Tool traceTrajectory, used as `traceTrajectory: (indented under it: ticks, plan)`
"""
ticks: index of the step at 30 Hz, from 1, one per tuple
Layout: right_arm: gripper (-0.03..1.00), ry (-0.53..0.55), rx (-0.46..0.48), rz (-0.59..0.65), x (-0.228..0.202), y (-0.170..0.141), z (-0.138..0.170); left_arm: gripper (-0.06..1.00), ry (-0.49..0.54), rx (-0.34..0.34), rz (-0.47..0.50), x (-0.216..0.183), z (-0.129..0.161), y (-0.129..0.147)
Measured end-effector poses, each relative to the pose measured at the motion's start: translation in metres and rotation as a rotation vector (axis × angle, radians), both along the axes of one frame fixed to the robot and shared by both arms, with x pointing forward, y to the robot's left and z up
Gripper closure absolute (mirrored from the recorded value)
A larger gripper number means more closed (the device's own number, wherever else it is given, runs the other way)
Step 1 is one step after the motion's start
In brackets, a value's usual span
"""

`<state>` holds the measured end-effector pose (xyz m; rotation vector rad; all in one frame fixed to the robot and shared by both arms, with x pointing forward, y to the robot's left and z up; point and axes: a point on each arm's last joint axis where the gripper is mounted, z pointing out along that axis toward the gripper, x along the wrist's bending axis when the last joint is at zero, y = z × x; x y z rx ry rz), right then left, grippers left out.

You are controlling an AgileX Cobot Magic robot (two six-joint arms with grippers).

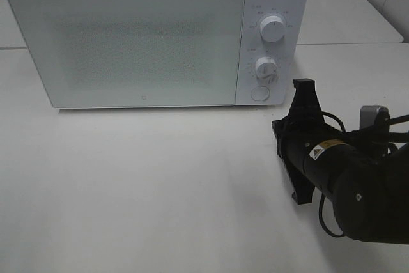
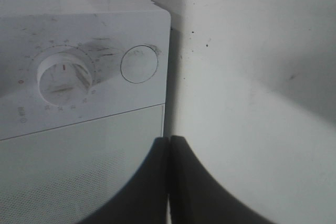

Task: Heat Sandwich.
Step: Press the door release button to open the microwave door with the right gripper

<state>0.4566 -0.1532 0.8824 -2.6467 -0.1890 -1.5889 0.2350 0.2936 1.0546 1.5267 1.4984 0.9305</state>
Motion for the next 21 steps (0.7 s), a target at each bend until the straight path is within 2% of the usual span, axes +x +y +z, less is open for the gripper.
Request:
traceTrajectory:
  ticks: [6, 21]
  plan:
    - [0.96, -0.012, -0.003, 0.019, 0.013, 0.003, -0.003, -0.04, 0.0, 0.0, 0.0, 0.0, 0.0, 0.0]
    - [0.96, -0.045, 0.035, -0.027, 0.064, 0.005, -0.012, -0.04, 0.0, 0.0, 0.0, 0.0, 0.0, 0.0]
